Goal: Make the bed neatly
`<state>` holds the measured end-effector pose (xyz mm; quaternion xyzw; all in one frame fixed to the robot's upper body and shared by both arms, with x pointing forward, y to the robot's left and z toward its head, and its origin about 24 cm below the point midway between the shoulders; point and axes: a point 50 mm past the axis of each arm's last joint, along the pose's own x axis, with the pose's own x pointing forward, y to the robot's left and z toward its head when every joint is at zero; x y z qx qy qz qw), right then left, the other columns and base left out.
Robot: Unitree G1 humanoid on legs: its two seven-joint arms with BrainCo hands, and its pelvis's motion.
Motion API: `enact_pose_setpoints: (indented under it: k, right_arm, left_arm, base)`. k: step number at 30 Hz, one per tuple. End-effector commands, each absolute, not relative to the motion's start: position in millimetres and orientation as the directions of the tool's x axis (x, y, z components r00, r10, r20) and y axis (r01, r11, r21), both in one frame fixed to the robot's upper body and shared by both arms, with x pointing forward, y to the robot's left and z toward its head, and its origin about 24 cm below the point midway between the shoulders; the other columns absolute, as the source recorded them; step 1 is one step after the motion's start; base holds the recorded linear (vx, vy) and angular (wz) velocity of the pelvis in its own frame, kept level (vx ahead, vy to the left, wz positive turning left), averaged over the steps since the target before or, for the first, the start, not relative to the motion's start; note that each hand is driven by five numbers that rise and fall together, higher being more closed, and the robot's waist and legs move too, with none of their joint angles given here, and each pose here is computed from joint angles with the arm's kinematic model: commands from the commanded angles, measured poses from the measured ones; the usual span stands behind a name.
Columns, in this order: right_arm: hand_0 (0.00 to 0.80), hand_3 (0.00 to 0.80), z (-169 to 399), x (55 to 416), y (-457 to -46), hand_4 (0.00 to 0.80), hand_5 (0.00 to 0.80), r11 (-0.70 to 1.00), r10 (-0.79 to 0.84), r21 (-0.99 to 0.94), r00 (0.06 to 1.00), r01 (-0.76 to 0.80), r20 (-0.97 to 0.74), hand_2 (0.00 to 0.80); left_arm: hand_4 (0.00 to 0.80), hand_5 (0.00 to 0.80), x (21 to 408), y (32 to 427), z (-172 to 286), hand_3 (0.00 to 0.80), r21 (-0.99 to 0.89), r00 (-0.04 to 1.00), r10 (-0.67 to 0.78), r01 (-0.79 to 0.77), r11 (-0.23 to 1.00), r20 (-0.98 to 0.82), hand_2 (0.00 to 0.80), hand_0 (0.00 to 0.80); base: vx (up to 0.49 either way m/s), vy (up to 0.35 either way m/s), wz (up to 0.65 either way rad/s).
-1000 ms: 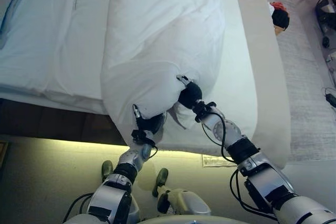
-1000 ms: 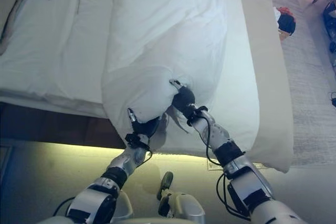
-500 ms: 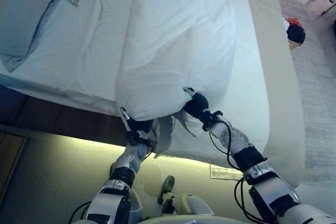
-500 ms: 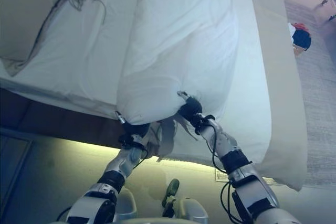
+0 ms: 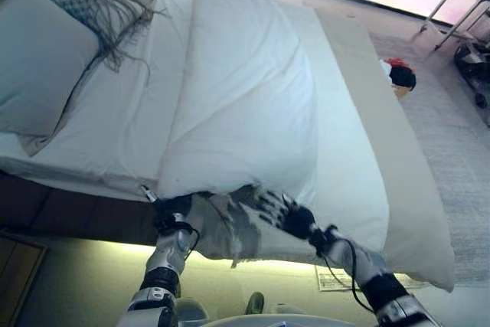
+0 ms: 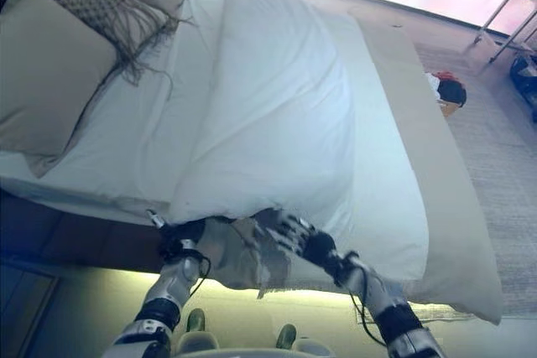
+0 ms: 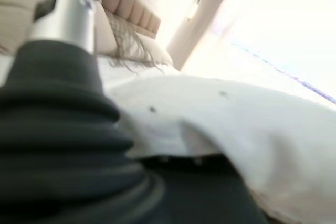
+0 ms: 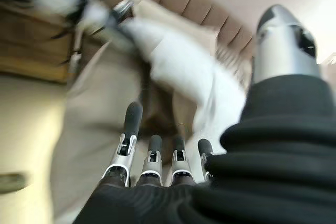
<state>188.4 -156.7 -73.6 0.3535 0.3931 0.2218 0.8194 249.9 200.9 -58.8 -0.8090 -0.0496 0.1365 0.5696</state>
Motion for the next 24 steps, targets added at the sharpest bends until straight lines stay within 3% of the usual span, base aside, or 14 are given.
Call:
enact_pose_setpoints:
  k: [1, 5, 12, 20, 24]
  right_arm:
    - [0.000, 0.000, -89, 170, -165, 0.000, 0.000, 0.648, 0.669, 0.759, 0.524, -0.063, -0.527, 0.000]
    - [0.000, 0.000, -117, 141, -175, 0.000, 0.000, 0.667, 0.620, 0.738, 0.476, 0.097, -0.623, 0.000]
    - [0.000, 0.000, -143, 110, -203, 0.000, 0.000, 0.686, 0.459, 0.639, 0.475, 0.347, -0.751, 0.000]
    - [0.000, 0.000, -148, 105, -222, 0.000, 0.000, 0.691, 0.335, 0.563, 0.488, 0.454, -0.806, 0.000]
    - [0.000, 0.000, -146, 108, -233, 0.000, 0.000, 0.683, 0.284, 0.539, 0.501, 0.492, -0.817, 0.000]
  left_arm:
    - [0.000, 0.000, 257, 245, -37, 0.000, -0.954, 0.934, 0.357, 0.094, -0.284, -0.015, 0.000, 0.000]
    - [0.000, 0.000, 252, 251, -41, 0.000, -0.950, 0.927, 0.374, 0.111, -0.293, -0.007, 0.000, 0.000]
    - [0.000, 0.000, 251, 276, -35, 0.000, -0.955, 0.900, 0.436, 0.140, -0.261, 0.013, 0.000, 0.000]
    - [0.000, 0.000, 247, 319, -9, 0.000, -0.976, 0.863, 0.500, 0.161, -0.145, 0.068, 0.000, 0.000]
    - [0.000, 0.000, 225, 353, -12, 0.000, -0.998, 0.823, 0.567, -0.063, 0.005, -0.049, 0.000, 0.000]
  base:
    - [-0.021, 0.088, -0.22]
    - [-0.024, 0.076, -0.09]
    - [-0.026, 0.050, 0.00]
    - [-0.014, 0.015, -0.01]
    - [0.000, 0.000, 0.00]
